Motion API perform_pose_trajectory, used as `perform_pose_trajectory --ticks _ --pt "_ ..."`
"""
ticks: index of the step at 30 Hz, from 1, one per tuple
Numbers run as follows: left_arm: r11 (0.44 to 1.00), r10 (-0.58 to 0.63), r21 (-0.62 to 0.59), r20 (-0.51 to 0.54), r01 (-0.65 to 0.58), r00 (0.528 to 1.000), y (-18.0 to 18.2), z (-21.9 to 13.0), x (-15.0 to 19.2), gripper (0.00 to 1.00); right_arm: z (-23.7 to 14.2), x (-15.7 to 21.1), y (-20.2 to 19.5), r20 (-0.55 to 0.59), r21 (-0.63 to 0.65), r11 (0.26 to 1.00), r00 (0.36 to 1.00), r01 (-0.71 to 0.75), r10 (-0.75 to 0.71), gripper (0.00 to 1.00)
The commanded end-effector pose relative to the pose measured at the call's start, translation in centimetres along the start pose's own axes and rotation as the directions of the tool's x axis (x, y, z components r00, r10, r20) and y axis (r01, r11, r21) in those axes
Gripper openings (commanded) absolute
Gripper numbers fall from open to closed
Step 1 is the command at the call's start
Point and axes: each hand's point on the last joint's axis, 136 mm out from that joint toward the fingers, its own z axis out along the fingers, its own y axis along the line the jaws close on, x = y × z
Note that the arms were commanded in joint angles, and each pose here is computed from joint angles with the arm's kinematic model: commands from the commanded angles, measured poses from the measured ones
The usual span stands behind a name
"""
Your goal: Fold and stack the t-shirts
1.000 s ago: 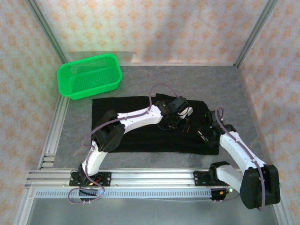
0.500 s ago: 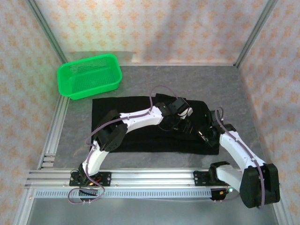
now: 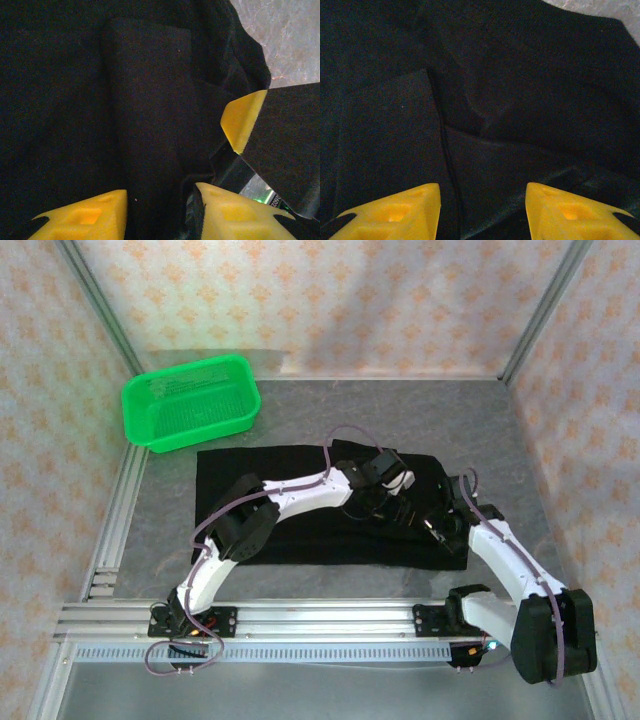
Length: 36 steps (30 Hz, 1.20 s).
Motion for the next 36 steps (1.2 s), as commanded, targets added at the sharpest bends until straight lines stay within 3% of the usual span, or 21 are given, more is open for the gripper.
perform_pose_trajectory --ticks 1,11,22,27,36 --pt "0.999 0.019 0.036 0.035 -0.021 0.999 -1.1 -0.8 -1.4 0.40 -0.3 -0.6 -0.6 0.027 0.033 0.999 1.000 0.003 -0.004 0.48" --pt "0.997 0.062 0.053 0.028 -0.063 0.998 -2.0 -1.6 -1.1 0.37 -0.2 -0.6 -0.4 0.021 0.033 0.999 1.000 0.011 -0.011 0.48" --pt "0.987 0.162 -0.005 0.039 -0.162 0.986 -2.9 -3.3 -0.9 0.36 -0.2 -0.7 -0.4 0.015 0.035 0.999 1.000 0.016 -0.016 0.48" --pt "0.984 0.177 -0.021 -0.005 -0.177 0.984 -2.5 -2.8 0.0 0.34 -0.2 -0.7 -0.5 0.014 0.035 0.999 1.000 0.019 -0.019 0.48" --pt "0.978 0.199 -0.058 0.011 -0.198 0.980 -2.5 -3.2 -0.5 0.34 -0.2 -0.9 -0.4 0.015 0.033 0.999 1.000 0.021 -0.021 0.48"
